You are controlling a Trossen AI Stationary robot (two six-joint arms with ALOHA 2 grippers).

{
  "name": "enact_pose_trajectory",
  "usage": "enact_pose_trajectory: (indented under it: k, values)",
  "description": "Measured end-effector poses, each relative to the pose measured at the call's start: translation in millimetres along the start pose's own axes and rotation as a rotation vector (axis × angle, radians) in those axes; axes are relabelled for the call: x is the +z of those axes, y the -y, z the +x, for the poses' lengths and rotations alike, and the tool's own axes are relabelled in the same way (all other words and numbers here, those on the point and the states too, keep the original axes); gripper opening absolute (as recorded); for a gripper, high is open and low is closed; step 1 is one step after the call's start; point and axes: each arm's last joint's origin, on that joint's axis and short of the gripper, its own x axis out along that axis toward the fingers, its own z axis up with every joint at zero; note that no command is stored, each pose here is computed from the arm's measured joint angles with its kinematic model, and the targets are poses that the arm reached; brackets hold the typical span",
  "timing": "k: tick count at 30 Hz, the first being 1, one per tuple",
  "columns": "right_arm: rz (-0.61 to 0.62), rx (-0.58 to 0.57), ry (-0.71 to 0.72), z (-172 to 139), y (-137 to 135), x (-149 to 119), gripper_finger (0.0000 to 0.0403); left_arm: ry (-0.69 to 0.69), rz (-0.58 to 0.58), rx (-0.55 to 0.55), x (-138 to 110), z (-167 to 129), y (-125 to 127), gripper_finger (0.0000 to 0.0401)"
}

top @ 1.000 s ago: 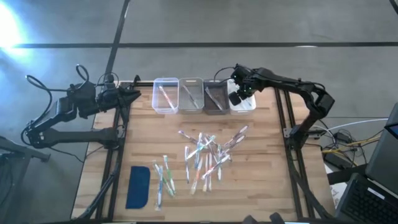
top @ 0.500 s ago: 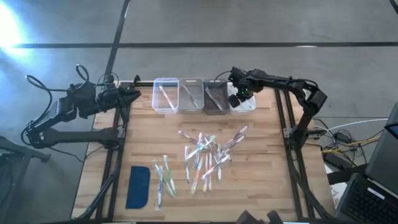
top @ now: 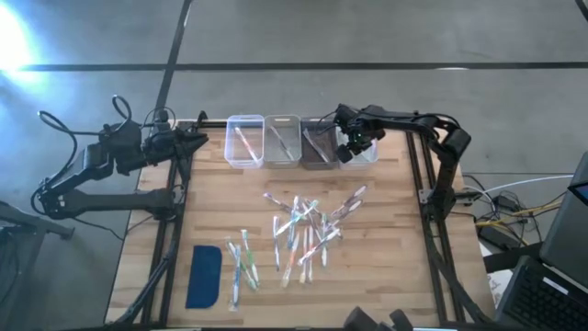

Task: Pick & Place Toothbrushes
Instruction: Put the green toothbrush into the white bin, then put the blue toothbrush into the black transparent bin

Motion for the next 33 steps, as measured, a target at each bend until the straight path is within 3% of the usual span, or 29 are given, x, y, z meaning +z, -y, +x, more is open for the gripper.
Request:
enact_pose_trajectory:
  k: [7,20,33]
  values:
    - [0.001,0.001,-0.007,5,0,2,0.0031,-0.001,0.000,0.000,0,0,0,0.0046]
    - [0.002,-0.004,0.011,2,0,2,0.0097,0.000,0.000,0.000,0,0,0,0.0046]
    - [-0.024,0.021,0.083,-30,0,14,0.0162,0.000,0.000,0.000,0,0,0,0.0046]
